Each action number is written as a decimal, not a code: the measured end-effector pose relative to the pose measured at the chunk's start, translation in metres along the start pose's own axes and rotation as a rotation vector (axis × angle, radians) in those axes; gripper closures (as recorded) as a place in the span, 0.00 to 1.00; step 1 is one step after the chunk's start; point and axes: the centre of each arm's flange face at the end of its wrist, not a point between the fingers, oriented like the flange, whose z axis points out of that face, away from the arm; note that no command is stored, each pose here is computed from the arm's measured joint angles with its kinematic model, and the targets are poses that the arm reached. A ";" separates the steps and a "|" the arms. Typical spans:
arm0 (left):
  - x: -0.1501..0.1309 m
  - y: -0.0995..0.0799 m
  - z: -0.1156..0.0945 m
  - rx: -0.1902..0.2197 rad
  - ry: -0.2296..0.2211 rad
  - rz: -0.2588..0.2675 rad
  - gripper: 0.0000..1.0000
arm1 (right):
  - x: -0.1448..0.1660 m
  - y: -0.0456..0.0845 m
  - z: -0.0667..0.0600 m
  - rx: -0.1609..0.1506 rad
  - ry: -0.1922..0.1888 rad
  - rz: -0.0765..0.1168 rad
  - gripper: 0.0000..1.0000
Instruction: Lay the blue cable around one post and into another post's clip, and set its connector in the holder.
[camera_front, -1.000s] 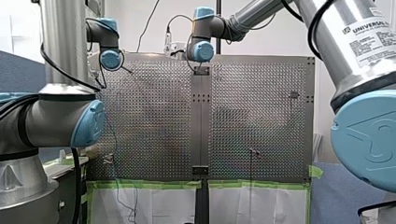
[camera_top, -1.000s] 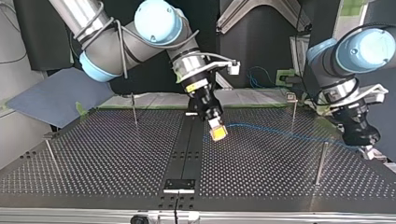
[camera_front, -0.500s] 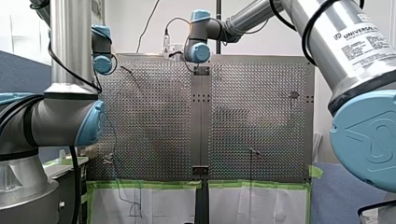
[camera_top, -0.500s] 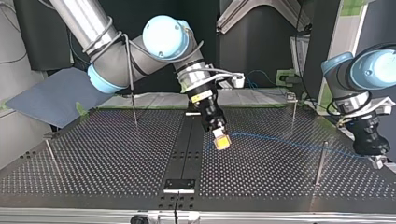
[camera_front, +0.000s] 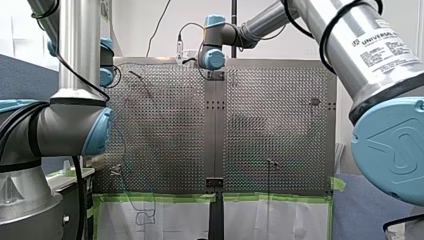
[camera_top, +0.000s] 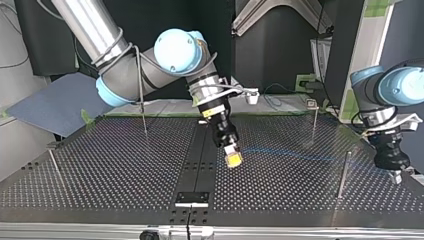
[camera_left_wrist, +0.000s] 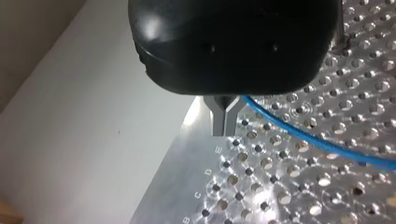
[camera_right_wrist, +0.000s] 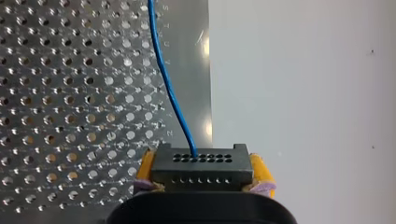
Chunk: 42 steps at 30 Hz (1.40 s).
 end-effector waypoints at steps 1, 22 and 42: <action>0.001 -0.001 0.003 0.009 0.003 -0.002 0.99 | 0.000 0.001 0.002 -0.005 0.001 -0.001 1.00; 0.045 0.003 0.017 0.082 0.103 -0.033 0.99 | -0.016 0.029 0.026 -0.050 -0.001 -0.007 1.00; 0.070 0.002 0.007 0.052 0.161 -0.041 0.99 | -0.059 0.046 0.016 -0.094 -0.159 -0.026 1.00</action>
